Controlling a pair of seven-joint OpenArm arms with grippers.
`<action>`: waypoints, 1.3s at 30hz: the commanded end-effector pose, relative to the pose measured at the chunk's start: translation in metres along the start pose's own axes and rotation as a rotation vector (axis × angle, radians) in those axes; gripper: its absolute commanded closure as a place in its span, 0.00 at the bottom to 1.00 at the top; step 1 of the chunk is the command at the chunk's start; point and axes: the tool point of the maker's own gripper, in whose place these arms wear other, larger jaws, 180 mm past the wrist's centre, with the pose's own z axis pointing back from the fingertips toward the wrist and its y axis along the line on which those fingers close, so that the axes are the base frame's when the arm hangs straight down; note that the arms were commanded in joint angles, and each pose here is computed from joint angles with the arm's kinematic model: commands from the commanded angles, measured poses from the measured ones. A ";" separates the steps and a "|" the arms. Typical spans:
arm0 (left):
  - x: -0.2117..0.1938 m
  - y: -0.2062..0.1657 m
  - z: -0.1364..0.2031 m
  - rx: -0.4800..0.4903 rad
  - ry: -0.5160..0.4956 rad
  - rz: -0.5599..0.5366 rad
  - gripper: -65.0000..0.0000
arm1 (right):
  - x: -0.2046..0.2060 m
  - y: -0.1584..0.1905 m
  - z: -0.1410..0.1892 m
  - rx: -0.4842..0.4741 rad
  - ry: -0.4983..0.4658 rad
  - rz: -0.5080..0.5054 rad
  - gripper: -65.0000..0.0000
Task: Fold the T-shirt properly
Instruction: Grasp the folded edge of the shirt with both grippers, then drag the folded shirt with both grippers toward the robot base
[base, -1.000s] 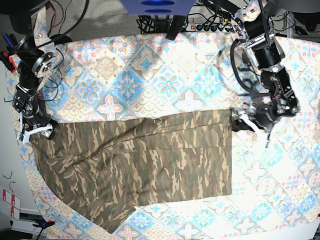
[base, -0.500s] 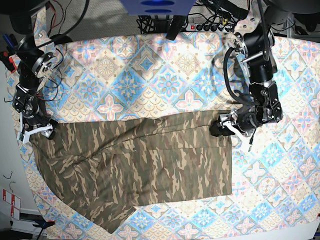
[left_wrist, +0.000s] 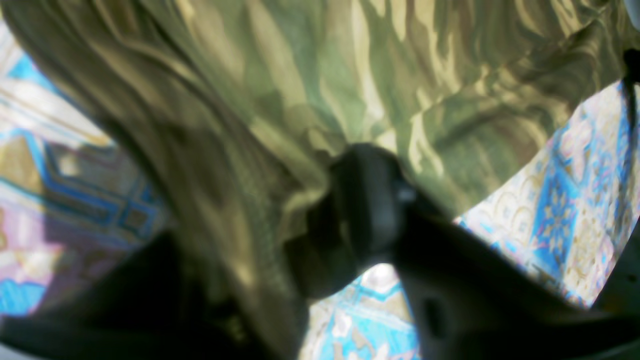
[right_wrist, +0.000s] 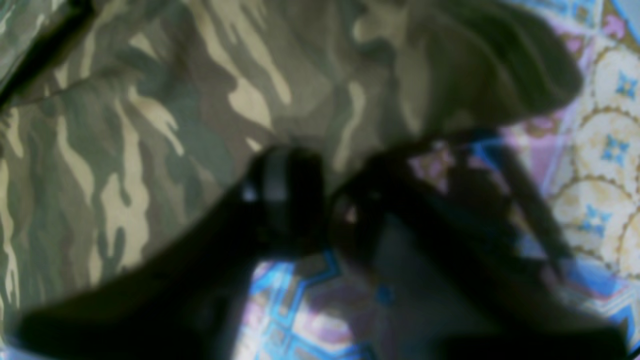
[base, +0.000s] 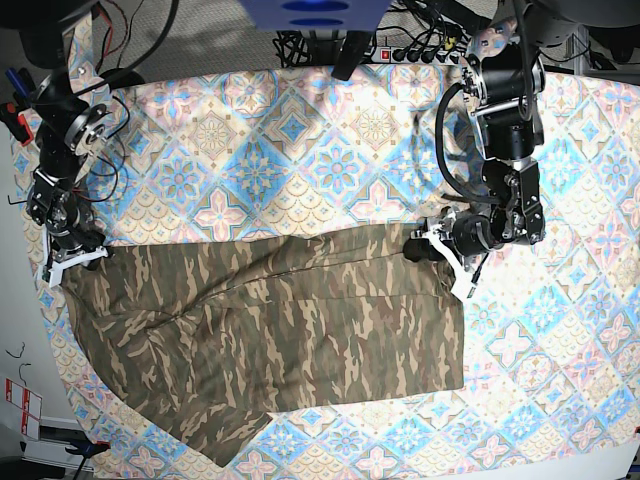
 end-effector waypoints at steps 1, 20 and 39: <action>-0.018 0.004 0.000 0.022 0.097 -0.020 0.80 | 0.021 -0.001 0.001 0.005 -0.042 0.006 0.87; -0.067 0.041 0.027 0.099 0.185 0.010 0.92 | -0.034 -0.029 0.014 -0.042 0.048 0.016 0.95; -0.122 0.075 0.089 0.234 0.265 -0.074 0.92 | -0.066 -0.054 0.095 -0.145 0.113 0.246 0.95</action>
